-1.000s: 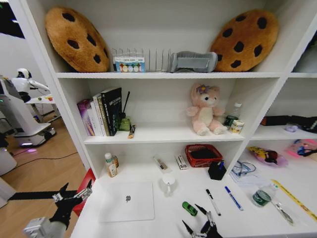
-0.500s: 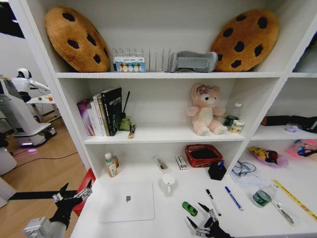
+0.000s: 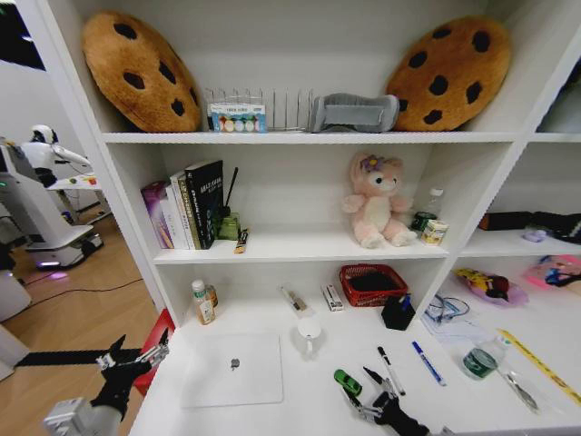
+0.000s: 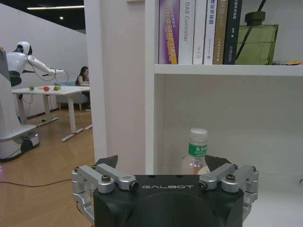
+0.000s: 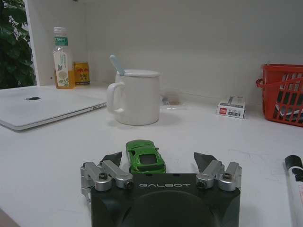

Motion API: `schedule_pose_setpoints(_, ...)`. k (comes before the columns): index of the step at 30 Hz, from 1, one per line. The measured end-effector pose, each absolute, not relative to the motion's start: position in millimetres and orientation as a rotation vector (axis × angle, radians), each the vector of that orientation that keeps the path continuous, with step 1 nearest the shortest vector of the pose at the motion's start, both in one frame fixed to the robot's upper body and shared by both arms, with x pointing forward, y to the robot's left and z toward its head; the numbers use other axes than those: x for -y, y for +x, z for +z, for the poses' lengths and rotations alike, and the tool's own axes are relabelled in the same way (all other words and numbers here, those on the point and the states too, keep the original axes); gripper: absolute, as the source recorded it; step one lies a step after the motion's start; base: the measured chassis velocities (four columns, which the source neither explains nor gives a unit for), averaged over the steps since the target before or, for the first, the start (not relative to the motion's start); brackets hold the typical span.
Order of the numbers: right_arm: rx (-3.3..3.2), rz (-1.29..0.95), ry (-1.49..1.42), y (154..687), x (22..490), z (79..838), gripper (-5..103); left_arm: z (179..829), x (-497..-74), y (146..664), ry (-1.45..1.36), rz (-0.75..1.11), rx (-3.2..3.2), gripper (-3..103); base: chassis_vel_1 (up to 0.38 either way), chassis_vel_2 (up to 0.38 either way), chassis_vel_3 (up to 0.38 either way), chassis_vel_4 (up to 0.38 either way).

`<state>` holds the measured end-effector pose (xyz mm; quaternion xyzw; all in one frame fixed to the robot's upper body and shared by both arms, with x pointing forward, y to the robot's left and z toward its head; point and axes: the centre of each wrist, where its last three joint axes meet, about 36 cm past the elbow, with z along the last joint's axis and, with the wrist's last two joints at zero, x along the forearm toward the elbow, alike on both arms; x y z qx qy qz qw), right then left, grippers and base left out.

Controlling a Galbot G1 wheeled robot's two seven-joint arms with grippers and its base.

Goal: Organize the objects on the table.

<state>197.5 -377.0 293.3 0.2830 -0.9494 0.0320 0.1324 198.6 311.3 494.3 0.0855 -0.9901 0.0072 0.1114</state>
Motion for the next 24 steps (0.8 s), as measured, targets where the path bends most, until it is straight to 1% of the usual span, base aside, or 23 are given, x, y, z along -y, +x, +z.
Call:
schedule_pose_setpoints(2,2.754,0.096,0.820,197.4,376.7,293.1,91,494.3,-311.3,198.6,0.251,0.021,2.907,100,0.000,0.000,0.000,0.000)
schedule_pose_setpoints(3,2.746,0.119,0.820,195.7,375.0,290.3,76,494.3,-311.3,198.6,0.251,0.021,2.907,100,0.000,0.000,0.000,0.000)
schedule_pose_setpoints(4,2.742,0.122,0.826,194.5,374.0,289.2,70,494.3,-311.3,198.6,0.251,0.021,2.907,100,0.000,0.000,0.000,0.000)
schedule_pose_setpoints(5,2.742,0.122,0.826,194.5,374.0,289.2,70,494.3,-311.3,198.6,0.251,0.021,2.907,100,0.000,0.000,0.000,0.000)
schedule_pose_setpoints(6,2.738,0.120,0.828,193.4,372.3,288.3,64,494.3,-311.3,198.6,0.251,0.021,2.907,100,0.000,0.000,0.000,0.000)
schedule_pose_setpoints(8,2.737,0.116,0.827,192.9,370.9,287.3,64,494.3,-311.3,198.6,0.251,0.021,2.907,100,0.000,0.000,0.000,0.000)
schedule_pose_setpoints(9,2.736,0.115,0.821,194.1,371.0,285.9,53,494.3,-311.3,198.6,0.251,0.021,2.907,100,0.000,0.000,0.000,0.000)
schedule_pose_setpoints(11,2.736,0.117,0.820,196.0,371.5,285.0,53,494.3,-311.3,198.6,0.251,0.021,2.907,100,0.000,0.000,0.000,0.000)
schedule_pose_setpoints(14,2.731,0.141,0.820,202.0,372.4,284.4,37,494.3,-311.3,198.6,0.251,0.021,2.907,100,0.000,0.000,0.000,0.000)
schedule_pose_setpoints(24,2.757,0.153,0.829,202.4,369.3,297.2,36,494.3,-311.3,198.6,0.251,0.021,2.907,100,0.000,0.000,0.000,0.000)
